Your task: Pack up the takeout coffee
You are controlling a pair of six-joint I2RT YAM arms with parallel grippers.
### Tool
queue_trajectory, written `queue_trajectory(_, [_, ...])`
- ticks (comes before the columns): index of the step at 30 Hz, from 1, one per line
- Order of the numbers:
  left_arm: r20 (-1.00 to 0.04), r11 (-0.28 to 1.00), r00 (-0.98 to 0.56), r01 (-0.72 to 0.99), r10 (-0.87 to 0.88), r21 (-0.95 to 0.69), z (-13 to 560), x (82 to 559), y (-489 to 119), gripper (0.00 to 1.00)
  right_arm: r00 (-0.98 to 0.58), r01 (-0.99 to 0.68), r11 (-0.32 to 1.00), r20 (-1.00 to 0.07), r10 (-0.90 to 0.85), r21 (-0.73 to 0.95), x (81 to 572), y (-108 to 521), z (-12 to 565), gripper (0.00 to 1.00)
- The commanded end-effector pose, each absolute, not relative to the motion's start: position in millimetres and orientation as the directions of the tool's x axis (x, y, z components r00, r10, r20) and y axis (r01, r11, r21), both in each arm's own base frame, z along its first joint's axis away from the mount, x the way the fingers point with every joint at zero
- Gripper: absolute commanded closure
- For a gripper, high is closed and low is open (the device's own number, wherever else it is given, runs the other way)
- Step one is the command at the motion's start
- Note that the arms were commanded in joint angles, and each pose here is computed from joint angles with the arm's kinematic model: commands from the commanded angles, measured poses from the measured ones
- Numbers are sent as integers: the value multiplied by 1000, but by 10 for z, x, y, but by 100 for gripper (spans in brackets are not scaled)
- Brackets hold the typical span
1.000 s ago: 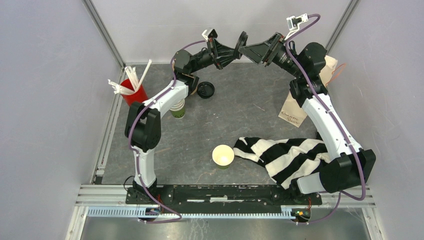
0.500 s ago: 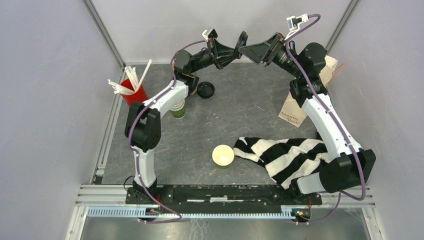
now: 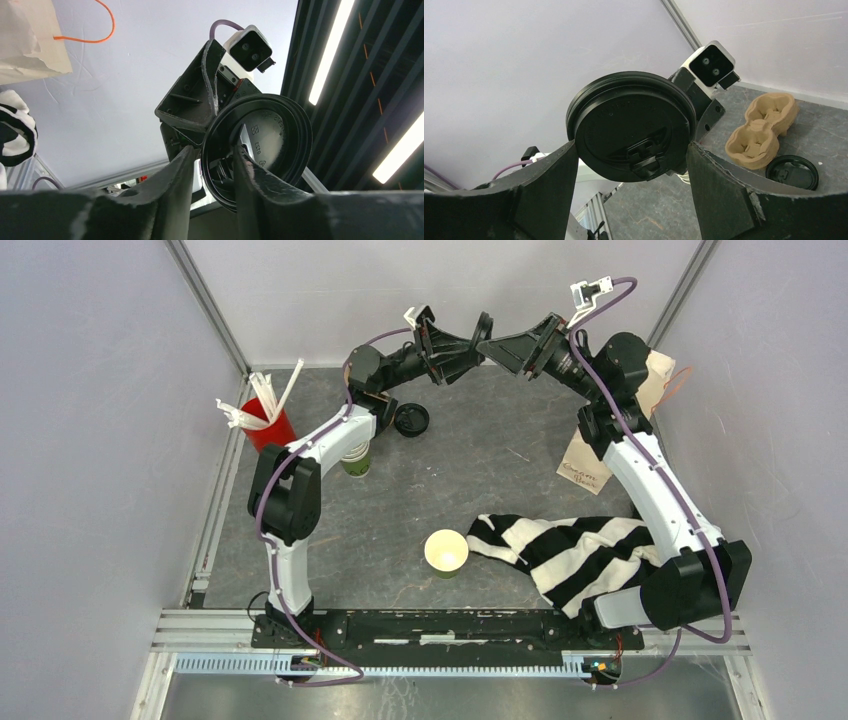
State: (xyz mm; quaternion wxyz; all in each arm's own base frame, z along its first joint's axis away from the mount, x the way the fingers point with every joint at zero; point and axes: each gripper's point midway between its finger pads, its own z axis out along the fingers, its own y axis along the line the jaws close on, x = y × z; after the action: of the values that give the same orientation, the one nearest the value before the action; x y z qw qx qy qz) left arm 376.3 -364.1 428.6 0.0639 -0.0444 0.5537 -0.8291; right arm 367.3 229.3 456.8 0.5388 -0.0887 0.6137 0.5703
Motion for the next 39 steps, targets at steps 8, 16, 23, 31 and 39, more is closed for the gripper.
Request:
queue_trajectory(8, [-93, -281, -969, 156, -228, -947, 4396, 3411, -3463, 24, -343, -760, 346, -791, 506, 551, 3296, 2194, 4778, 21])
queue_trajectory(16, [-175, 258, -913, 80, -368, -963, 3432, 3295, -3029, 4, -452, -616, 567, -835, 313, 547, 2935, 1934, 3969, 22])
queue_trajectory(23, [-291, 568, -904, 67, -313, -820, 2965, 2743, -2516, 3, -576, -560, 622, -797, 183, 547, 2331, 1771, 3246, 22])
queue_trajectory(31, [-191, 495, -909, -18, -369, -869, 2714, 2229, -2364, 3, -723, -544, 644, -690, -35, 538, 2007, 2085, 2609, 26])
queue_trajectory(39, [-232, 592, -914, -11, -332, -806, 2472, 2237, -2270, 3, -726, -626, 672, -610, -318, 395, 1763, 2501, 2170, 24])
